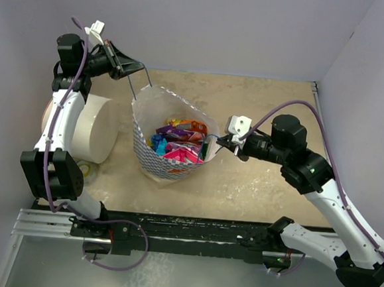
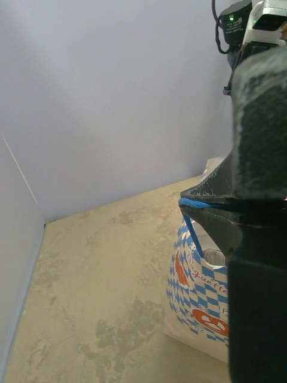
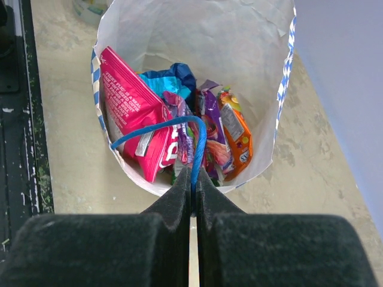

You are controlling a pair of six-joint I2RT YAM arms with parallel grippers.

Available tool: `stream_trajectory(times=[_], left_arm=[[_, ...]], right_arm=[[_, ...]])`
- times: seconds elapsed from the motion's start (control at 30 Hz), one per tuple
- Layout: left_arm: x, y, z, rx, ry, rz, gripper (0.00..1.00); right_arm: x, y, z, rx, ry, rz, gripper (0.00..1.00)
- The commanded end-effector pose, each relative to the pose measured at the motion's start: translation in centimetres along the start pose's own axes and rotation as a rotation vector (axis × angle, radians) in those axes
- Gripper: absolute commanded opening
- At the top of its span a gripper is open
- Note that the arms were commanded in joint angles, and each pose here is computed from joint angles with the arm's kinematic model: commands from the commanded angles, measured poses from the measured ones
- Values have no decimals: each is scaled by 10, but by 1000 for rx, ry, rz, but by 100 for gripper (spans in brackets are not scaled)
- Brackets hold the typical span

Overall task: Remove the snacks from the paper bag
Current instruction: Adjust the paper bag at the center of the board.

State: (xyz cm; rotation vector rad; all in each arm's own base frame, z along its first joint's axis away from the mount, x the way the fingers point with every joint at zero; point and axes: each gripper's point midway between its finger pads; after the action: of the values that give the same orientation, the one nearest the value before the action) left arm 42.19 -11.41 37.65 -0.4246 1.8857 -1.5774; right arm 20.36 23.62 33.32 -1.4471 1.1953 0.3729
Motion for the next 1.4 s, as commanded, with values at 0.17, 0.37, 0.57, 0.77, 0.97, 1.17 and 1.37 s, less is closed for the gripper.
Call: stream_trajectory(times=[0.17,0.37,0.57,0.77,0.97,1.17,1.37], left_arm=[[-36,-91,-14,69,-147,167,0],[-13,-38,-16,-57,-108,48,0],[1,-29,-26,-107,-118,19,0],[7,-21,-24,-106,-87,-2,10],[19,-13,-25,-84,-40,43,33],[39,-17,-27,-16,29,98,44],[59,-29,-23,33,73,161,59]], right_arm=[[-50,-48,10,120,-160,-44,0],[-56,-45,0,143,-180,-6,0],[-59,-61,-31,310,-178,9,0],[-45,-40,-17,171,-118,-4,0],[-38,-38,-9,143,-97,-4,0],[-42,-40,-10,146,-106,-5,0],[-40,-41,-10,154,-100,-1,0]])
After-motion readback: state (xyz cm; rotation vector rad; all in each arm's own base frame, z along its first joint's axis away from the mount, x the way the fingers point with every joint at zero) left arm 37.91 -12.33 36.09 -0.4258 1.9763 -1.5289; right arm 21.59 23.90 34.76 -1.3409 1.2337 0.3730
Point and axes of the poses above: each gripper's point midway between its finger pads, its own z axis out along the fingers, its own y axis along the line the jaws close on, x = y × z, and after that the axes turned 14 degrees about -z, right-handed
